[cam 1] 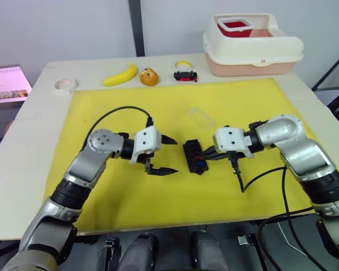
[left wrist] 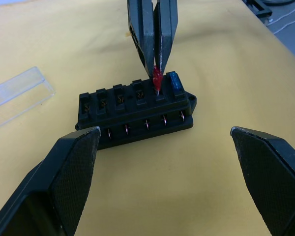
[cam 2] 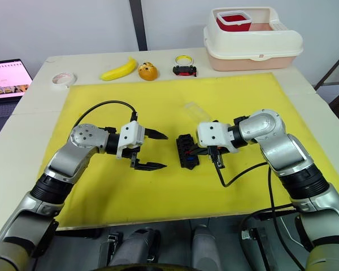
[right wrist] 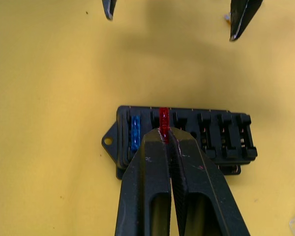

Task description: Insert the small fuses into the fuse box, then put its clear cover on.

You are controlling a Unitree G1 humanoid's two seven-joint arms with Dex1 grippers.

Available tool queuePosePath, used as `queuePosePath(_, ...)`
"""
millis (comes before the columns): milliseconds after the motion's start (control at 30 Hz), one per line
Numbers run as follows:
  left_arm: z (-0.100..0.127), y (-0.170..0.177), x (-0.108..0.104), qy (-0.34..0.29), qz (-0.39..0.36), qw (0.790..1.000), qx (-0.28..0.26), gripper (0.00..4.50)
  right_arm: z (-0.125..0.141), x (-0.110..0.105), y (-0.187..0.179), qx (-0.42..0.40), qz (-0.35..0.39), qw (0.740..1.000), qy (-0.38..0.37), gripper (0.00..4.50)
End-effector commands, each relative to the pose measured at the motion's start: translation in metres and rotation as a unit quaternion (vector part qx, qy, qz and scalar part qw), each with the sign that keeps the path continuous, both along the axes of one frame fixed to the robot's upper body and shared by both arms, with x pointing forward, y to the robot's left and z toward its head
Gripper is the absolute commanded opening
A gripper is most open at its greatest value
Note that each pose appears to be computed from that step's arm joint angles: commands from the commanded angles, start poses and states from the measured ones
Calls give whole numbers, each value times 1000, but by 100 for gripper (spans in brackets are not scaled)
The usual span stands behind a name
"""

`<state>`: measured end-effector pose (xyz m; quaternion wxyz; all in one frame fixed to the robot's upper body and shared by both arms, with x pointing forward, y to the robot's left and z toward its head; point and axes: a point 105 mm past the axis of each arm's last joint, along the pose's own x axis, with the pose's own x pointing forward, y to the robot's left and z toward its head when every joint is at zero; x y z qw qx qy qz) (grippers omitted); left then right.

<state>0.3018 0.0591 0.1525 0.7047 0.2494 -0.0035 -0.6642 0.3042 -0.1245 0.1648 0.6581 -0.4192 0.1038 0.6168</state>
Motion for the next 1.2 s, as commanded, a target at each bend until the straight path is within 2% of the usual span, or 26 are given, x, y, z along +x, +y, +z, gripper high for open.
queuePosePath(33,10,-3,-1,-22,-6,1000,-6,447,4,-1,-2,-4,1,1000,-6,0)
queuePosePath(367,8,-3,-3,-22,-9,1000,-6,447,16,-7,2,18,-2,1000,8,0)
queuePosePath(1200,10,-7,-4,-24,-10,1000,-11,447,11,2,-2,-28,-5,1000,-2,0)
